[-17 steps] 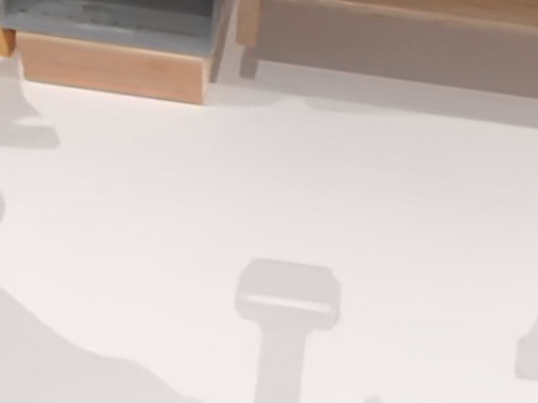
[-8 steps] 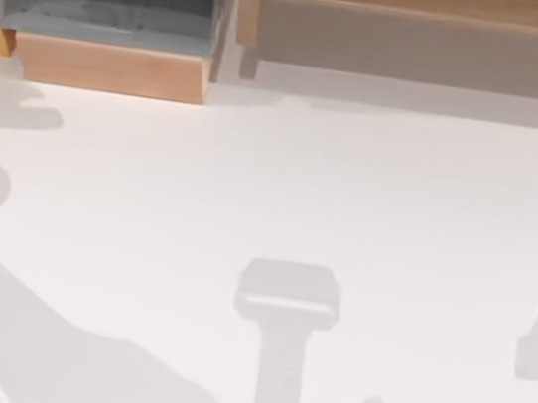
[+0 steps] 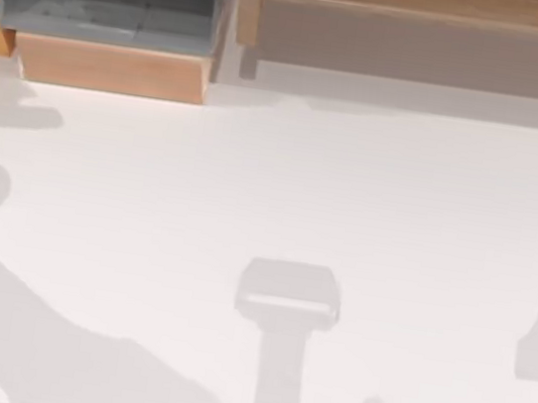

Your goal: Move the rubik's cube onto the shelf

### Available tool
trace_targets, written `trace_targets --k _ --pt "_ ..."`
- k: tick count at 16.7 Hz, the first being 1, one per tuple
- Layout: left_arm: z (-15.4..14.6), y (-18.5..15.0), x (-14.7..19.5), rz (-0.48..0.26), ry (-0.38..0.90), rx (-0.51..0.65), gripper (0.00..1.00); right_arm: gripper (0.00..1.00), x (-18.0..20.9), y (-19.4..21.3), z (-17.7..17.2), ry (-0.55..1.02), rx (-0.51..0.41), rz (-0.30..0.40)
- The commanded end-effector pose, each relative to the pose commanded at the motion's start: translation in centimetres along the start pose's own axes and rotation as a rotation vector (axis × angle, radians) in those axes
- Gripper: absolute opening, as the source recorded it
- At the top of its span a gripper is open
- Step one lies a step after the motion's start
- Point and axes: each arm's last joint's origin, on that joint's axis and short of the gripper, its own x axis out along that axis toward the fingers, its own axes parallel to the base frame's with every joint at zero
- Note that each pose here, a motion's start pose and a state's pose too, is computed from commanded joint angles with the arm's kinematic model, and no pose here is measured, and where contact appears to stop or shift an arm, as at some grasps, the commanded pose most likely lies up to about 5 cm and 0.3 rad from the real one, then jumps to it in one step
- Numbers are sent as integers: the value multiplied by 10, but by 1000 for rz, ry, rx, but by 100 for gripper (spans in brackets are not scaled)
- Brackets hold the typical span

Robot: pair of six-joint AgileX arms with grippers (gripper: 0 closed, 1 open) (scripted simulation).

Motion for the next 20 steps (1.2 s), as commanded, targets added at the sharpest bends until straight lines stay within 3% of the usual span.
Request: trace_targets --k 8,20 --pt "0 0 0 0 0 0 2 100 0 0 0 0 0 0" --pt "-3 -4 -11 -14 8 -9 0 100 0 0 0 0 0 0"
